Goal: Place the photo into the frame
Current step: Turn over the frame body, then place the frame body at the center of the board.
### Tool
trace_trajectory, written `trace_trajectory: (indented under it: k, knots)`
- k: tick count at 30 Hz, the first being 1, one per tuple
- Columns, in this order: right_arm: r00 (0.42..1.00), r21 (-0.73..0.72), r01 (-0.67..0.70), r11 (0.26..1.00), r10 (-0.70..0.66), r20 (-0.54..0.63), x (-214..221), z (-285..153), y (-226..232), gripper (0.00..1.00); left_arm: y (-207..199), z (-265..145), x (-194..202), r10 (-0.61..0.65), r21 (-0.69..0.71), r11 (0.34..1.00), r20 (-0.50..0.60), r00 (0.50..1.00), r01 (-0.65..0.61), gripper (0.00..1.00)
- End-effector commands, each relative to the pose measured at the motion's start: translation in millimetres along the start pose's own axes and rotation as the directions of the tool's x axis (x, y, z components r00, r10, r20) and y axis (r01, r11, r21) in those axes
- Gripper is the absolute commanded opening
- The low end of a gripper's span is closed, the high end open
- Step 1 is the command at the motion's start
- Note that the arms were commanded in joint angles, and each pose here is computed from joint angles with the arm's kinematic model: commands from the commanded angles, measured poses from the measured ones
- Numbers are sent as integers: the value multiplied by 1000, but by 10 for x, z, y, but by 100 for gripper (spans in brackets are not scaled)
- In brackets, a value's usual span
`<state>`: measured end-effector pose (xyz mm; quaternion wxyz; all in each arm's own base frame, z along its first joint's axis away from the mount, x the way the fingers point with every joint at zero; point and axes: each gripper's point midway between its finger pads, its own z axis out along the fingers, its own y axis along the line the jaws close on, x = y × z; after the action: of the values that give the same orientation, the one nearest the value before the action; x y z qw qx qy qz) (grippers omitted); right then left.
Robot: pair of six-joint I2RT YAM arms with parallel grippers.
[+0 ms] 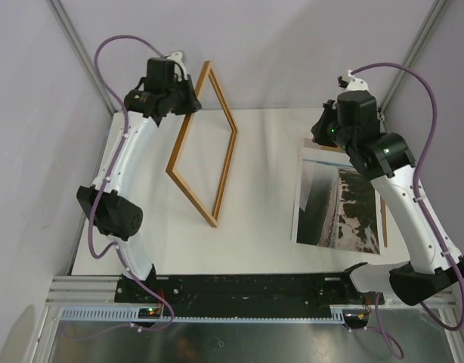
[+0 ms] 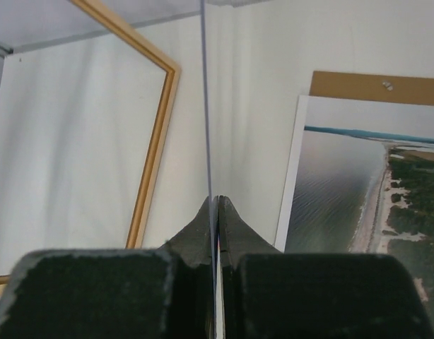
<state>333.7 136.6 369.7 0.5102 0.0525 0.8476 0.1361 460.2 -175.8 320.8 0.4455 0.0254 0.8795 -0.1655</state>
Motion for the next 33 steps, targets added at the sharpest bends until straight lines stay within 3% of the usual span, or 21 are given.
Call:
trace_trajectory:
  k: [1,5,11,22,28,33]
  knots:
    - [989,-12,-37,999,38,142,-434,-301,-78,0,-84,-57,-229,-193,166,969,60,979,181,0]
    - [987,-10,-53,999,54,154,-490,-335,-159,0,-11,39,-63,-293,239,932,50,955,274,0]
    - [982,-27,-74,997,77,171,-573,-374,-210,0,231,248,587,-430,327,851,-20,903,412,0]
    - [981,-67,-94,993,104,162,-544,-281,-193,0,692,478,1516,-504,249,828,-61,861,503,1]
    - [982,-91,-96,991,109,154,-505,-254,-171,0,957,681,1928,-511,166,837,-109,853,522,13]
    - [983,-111,-96,989,112,147,-458,-249,-151,0,1104,833,2096,-504,117,847,-136,853,519,39]
